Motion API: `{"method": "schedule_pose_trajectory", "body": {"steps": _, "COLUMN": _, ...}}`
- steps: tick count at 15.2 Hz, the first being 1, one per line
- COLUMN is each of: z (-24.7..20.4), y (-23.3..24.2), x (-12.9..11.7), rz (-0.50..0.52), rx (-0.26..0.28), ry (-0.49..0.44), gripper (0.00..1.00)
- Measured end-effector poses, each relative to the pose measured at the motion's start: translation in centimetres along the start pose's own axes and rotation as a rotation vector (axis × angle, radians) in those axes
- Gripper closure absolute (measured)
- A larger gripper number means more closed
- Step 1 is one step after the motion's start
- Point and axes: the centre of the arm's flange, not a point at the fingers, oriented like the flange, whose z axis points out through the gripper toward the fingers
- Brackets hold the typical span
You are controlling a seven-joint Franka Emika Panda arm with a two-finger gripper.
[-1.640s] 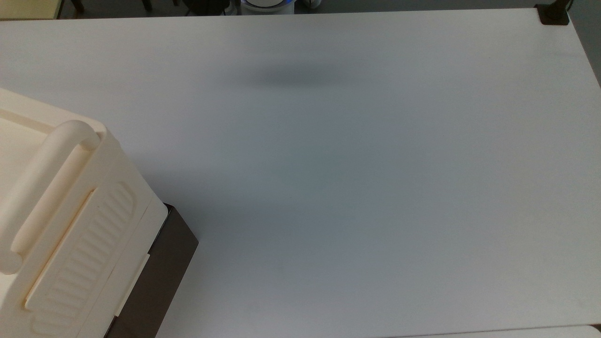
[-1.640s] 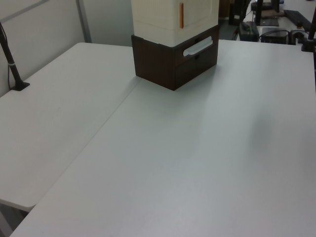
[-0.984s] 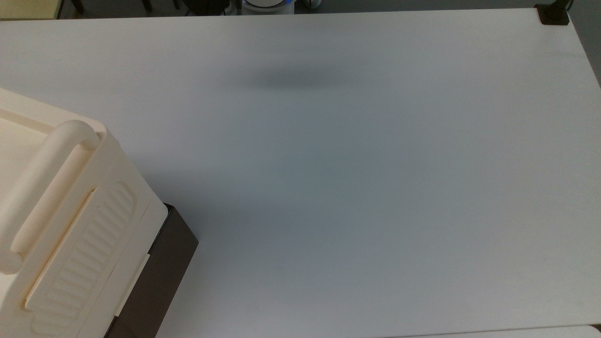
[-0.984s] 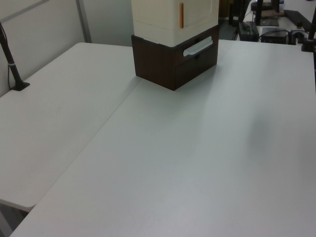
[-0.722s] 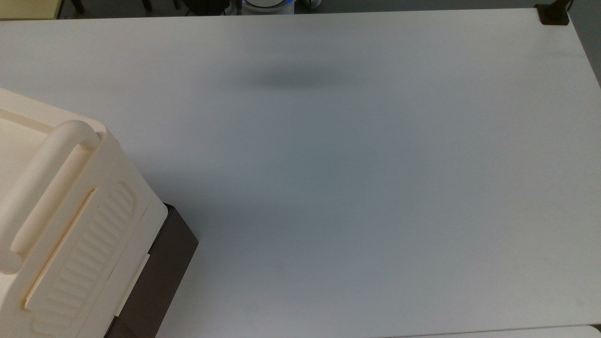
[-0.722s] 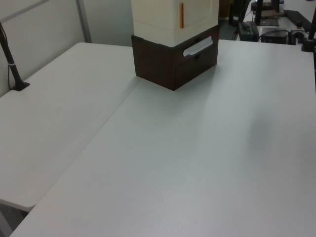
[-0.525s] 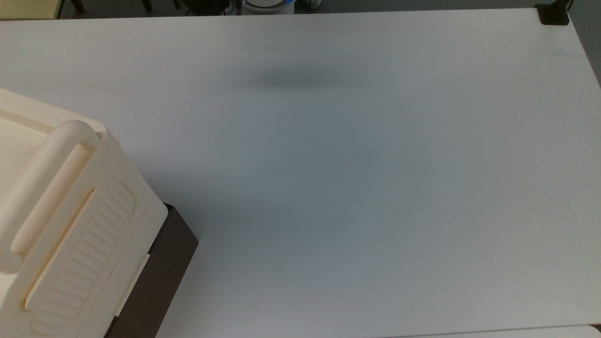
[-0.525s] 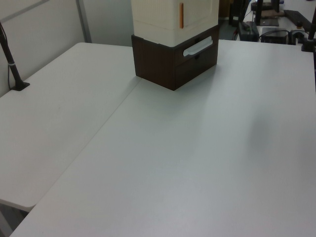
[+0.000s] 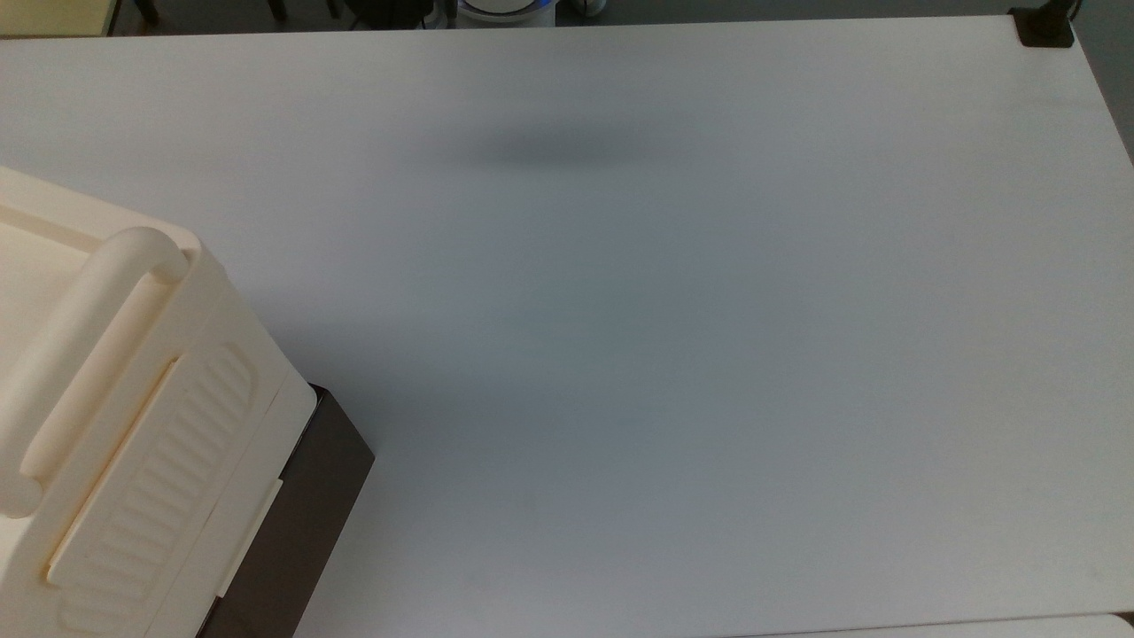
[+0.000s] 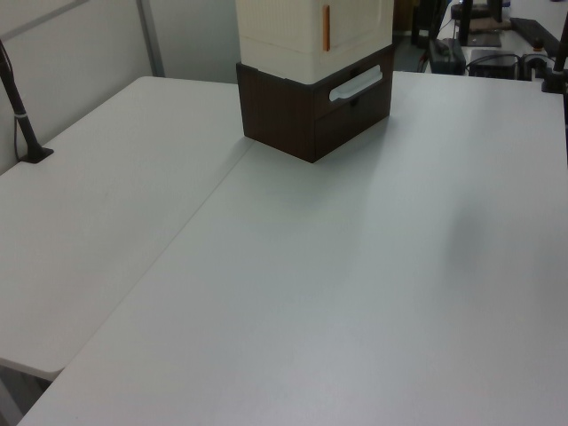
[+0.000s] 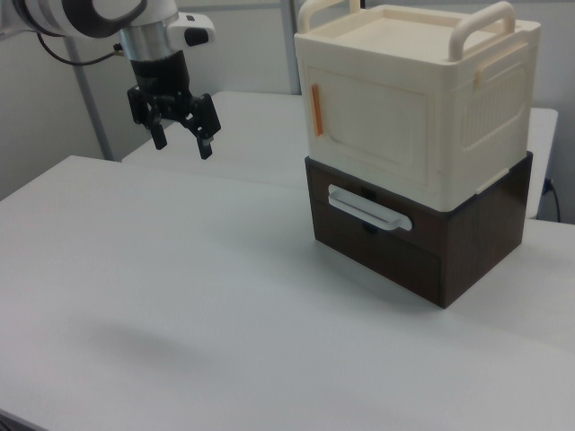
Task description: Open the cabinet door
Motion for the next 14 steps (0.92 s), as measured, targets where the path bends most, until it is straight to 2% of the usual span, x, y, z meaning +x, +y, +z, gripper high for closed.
{"method": "schedule_pose_trajectory", "body": {"steps": 8, "z": 0.4, "y": -0.2, "x": 1.7, "rz": -0.004, "rx": -0.009, "ry": 0.078, "gripper": 0.00}}
{"method": "schedule_pose_trajectory", "body": {"steps": 12, "z": 2.2, "y": -0.5, "x": 3.7, "rz": -0.011, "rx": -0.022, "ry": 0.122, "gripper": 0.02}}
{"method": "schedule_pose_trajectory", "body": {"steps": 13, "z": 2.8, "y": -0.8, "x": 4.3, "rz": -0.017, "rx": -0.030, "ry": 0.133, "gripper": 0.07}}
{"method": "schedule_pose_trajectory", "body": {"steps": 14, "z": 3.4, "y": -1.1, "x": 4.9, "rz": -0.021, "rx": -0.033, "ry": 0.152, "gripper": 0.18}}
